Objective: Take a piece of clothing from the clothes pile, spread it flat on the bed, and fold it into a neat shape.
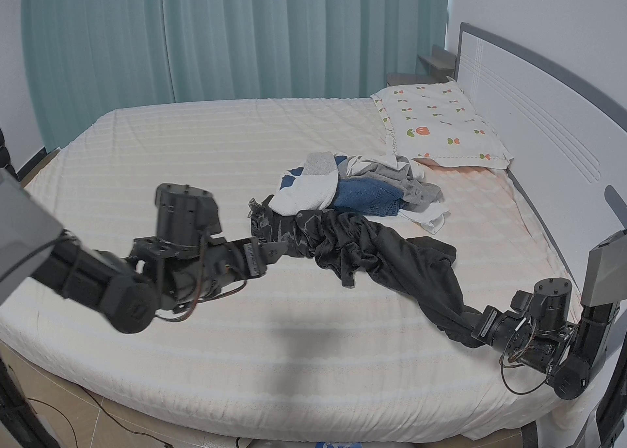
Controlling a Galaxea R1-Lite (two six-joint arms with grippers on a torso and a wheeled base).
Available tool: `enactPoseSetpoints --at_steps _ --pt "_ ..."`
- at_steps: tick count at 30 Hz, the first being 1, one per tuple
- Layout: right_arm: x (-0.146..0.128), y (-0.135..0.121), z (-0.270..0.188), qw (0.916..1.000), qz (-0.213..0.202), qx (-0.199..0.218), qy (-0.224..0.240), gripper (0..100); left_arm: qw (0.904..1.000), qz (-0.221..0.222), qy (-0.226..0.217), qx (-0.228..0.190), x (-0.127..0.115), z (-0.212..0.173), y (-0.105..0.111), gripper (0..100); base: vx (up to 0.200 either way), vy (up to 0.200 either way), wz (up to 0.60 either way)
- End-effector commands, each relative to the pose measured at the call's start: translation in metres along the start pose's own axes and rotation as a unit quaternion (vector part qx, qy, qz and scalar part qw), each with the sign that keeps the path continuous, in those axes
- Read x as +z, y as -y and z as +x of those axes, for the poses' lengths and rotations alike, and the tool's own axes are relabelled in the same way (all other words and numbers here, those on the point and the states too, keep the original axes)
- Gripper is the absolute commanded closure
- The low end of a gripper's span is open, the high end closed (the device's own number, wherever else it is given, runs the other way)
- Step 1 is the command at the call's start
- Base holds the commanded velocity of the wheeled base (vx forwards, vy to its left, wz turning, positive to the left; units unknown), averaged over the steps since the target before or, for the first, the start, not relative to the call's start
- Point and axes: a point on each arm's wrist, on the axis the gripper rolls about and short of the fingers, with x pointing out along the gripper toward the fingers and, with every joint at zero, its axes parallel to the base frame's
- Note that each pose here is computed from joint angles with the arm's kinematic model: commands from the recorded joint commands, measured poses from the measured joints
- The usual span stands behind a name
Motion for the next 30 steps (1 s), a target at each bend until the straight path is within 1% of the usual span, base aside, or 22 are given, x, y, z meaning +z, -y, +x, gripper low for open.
enactPoseSetpoints --at_steps 1,4,5,10,13,17,20,21,24,28,30 --pt "0.0 -0.003 -0.025 0.9999 0.001 0.002 0.012 100 0.9986 -0.024 -0.046 0.01 -0.038 0.099 0.022 0 0.0 0.0 0.0" --pt "0.0 -0.004 -0.03 0.9999 0.001 0.004 0.012 100 0.9982 -0.027 -0.052 0.013 -0.043 0.116 0.022 0 0.0 0.0 0.0" --pt "0.001 -0.005 -0.03 0.9999 0.002 0.005 0.015 100 0.9979 -0.026 -0.057 0.016 -0.048 0.128 0.022 0 0.0 0.0 0.0" --pt "0.001 -0.005 -0.03 0.9999 0.005 0.005 0.015 100 0.9974 -0.033 -0.062 0.016 -0.046 0.147 0.026 0 0.0 0.0 0.0" --pt "0.001 -0.005 -0.03 0.9999 0.005 0.006 0.014 100 0.9968 -0.051 -0.06 0.015 -0.046 0.167 0.03 0 0.0 0.0 0.0" --pt "0.001 -0.005 -0.031 0.9998 0.005 0.005 0.016 100 0.9957 -0.067 -0.062 0.015 -0.049 0.182 0.032 0 0.0 0.0 0.0" --pt "0.002 -0.004 -0.031 0.9998 0.006 0.005 0.017 100 0.9956 -0.068 -0.063 0.012 -0.048 0.19 0.034 0 0.0 0.0 0.0" --pt "0.002 -0.004 -0.031 0.9998 0.006 0.004 0.017 100 0.995 -0.065 -0.075 0.011 -0.054 0.195 0.037 0 0.0 0.0 0.0" --pt "0.002 -0.004 -0.03 0.9998 0.007 0.003 0.016 100 0.9946 -0.062 -0.083 0.01 -0.061 0.203 0.039 0 0.0 0.0 0.0" --pt "0.002 -0.003 -0.031 0.9998 0.007 0.003 0.018 100 0.9943 -0.065 -0.085 0.002 -0.062 0.208 0.039 0 0.0 0.0 0.0" --pt "0.003 -0.004 -0.03 0.9998 0.006 0.005 0.02 100 0.9946 -0.065 -0.081 -0.003 -0.066 0.218 0.04 0 0.0 0.0 0.0"
